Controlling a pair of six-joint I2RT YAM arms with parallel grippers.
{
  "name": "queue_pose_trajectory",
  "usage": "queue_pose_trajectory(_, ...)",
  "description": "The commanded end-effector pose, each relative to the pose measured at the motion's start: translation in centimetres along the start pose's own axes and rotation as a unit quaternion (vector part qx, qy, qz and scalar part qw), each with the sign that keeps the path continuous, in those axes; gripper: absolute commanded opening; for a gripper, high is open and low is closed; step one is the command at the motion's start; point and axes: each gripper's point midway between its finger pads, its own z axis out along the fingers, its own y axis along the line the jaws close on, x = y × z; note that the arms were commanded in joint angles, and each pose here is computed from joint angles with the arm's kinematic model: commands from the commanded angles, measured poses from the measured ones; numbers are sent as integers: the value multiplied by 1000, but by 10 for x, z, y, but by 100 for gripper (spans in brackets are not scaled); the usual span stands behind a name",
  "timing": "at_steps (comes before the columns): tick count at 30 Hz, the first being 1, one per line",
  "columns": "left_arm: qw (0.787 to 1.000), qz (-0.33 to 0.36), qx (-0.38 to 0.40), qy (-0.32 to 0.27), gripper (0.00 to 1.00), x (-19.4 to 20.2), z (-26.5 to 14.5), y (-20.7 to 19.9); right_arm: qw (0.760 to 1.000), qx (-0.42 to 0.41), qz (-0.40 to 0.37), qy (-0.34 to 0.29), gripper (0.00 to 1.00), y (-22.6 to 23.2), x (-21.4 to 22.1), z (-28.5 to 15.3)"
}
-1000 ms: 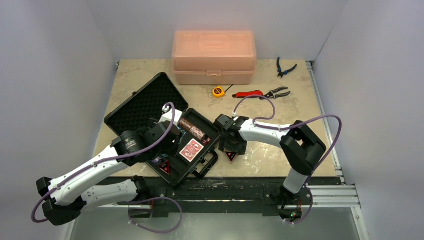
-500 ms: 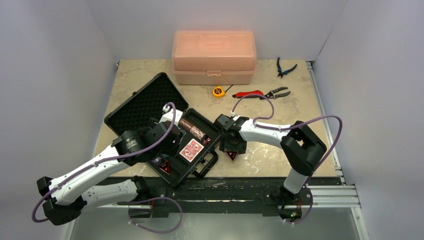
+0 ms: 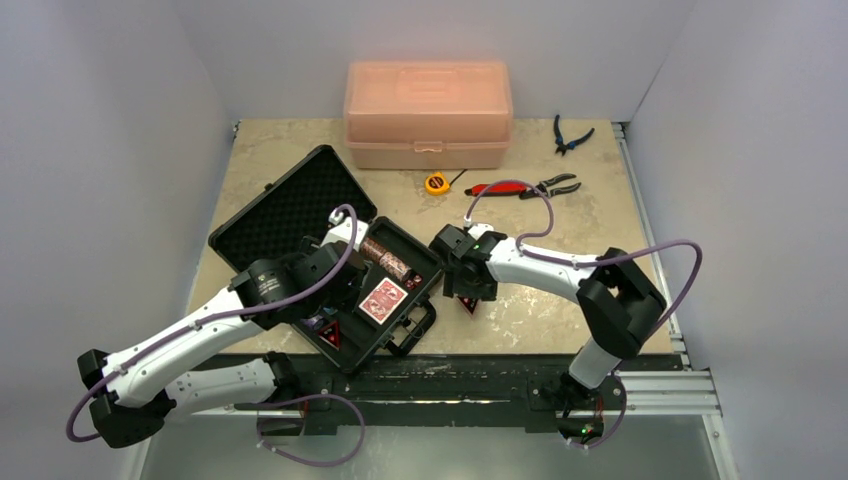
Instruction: Pack up texas hold em set
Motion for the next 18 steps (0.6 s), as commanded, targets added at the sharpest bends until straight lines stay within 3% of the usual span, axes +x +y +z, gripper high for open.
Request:
queue_pose_trajectory(1, 1000, 3, -13, -6, 74, -2, 1, 4, 999, -19, 4, -36, 46, 6, -21, -22)
queue_pose_trajectory(18, 1000, -5, -28, -11, 73, -3, -1, 11, 994, -93, -2, -60, 45, 40, -45, -71)
